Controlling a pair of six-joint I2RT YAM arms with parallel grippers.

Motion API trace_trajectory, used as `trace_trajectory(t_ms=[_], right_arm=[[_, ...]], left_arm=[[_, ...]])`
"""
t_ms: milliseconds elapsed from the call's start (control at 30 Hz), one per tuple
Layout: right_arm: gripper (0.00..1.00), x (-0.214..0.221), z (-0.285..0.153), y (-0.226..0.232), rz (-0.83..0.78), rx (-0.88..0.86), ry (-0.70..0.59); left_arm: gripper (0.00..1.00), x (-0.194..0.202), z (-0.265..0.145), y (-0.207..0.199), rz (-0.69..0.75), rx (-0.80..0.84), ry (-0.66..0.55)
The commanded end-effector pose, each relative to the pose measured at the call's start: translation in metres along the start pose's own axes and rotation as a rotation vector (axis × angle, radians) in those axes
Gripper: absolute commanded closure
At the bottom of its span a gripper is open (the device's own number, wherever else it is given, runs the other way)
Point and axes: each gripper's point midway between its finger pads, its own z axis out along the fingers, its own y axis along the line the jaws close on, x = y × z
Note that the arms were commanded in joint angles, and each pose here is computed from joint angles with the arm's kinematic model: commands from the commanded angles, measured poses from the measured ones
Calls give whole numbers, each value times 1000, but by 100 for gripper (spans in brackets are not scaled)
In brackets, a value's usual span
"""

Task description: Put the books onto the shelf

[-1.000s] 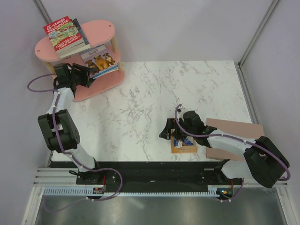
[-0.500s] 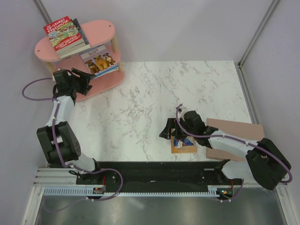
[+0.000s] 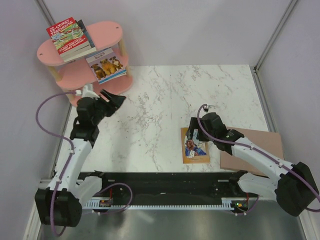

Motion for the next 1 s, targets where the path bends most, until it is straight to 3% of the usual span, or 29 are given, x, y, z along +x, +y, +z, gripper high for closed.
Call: trace_trajectory(t_ms=[0,100,167,200,300,333,400,467,633,767,967], right_arm=[[2,3,-22,-66,35,295,41],[2,12,-27,-82,68,320,78],[3,19,-28,-89,86,332,97],[3,21,-28,-88,89,318,102],[4,27,-26,-86,107,303,123],[6,28,-25,-89,120,316,126],[7,34,-22,-93,152,329,147],[8,45,-18,-95,190,323,179],[8,57,-5,-92,236,269,203],[6,68,10,-77,236,162,260],[6,67,20,-50,237,0,271]], left_arm=[[61,108,0,-12,105,11,264],[98,181,4,-6,178,-29,461],[98,209,9,-13,234,-15,554],[98,249,11,-5,283,-41,667],[98,291,19,-51,373,50,787],[98,315,23,-37,402,4,853],[98,338,23,-64,435,66,890],[98,368,20,-64,477,63,957],[98,397,20,-89,533,104,1001],[98,414,16,-61,608,-16,1062],[98,408,19,-44,661,-132,1045]])
